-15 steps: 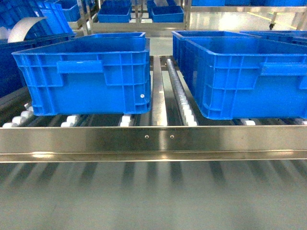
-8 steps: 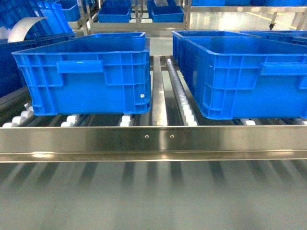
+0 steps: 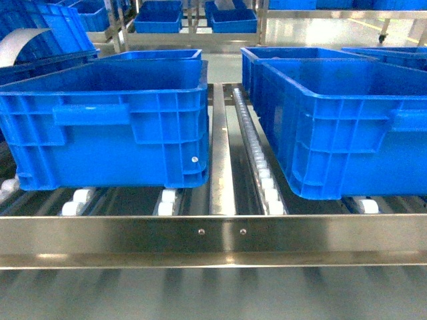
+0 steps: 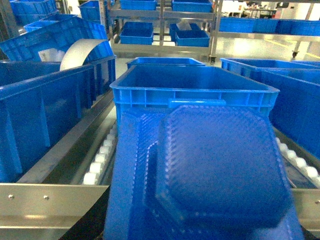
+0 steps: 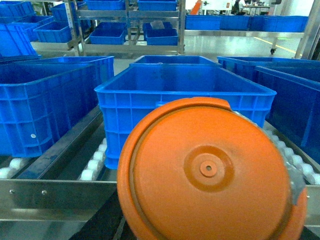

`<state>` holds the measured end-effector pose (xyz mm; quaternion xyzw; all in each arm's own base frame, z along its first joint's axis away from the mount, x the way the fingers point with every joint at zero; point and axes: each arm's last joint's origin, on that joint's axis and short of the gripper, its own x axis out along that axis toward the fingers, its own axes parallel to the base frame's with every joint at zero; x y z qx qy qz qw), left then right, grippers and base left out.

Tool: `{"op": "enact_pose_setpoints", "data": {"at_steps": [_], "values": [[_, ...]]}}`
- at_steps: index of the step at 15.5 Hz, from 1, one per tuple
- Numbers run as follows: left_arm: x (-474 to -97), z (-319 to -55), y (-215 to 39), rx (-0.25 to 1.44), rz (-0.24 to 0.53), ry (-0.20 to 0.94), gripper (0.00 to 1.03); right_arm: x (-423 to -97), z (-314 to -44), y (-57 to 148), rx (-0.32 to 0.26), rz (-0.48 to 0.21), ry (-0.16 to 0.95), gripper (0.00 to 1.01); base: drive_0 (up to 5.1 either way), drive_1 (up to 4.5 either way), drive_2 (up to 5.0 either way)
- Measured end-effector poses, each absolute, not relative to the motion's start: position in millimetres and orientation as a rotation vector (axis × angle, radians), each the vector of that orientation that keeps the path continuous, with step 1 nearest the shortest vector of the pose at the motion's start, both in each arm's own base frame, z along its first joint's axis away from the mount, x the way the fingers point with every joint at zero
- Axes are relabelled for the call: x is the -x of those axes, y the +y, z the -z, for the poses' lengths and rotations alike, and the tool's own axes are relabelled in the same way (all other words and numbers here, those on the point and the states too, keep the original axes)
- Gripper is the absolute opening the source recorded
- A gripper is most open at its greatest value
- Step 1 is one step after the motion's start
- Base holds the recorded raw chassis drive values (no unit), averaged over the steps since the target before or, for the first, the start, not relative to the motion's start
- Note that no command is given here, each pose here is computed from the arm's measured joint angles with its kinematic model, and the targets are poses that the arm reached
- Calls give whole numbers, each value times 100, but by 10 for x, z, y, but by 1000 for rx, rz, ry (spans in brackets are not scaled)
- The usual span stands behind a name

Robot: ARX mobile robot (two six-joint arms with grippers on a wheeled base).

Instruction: Sort blue parts and orange caps into right shelf containers

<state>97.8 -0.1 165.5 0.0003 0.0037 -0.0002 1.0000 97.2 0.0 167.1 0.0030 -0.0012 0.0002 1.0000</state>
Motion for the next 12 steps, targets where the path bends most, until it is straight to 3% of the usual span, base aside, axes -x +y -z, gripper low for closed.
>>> {"op": "enact_pose_setpoints", "data": {"at_steps": [12], "values": [[-978, -1656, -1, -1, 0, 6, 43, -972, -1670, 0, -6, 0, -2, 45, 0, 0, 0]]}}
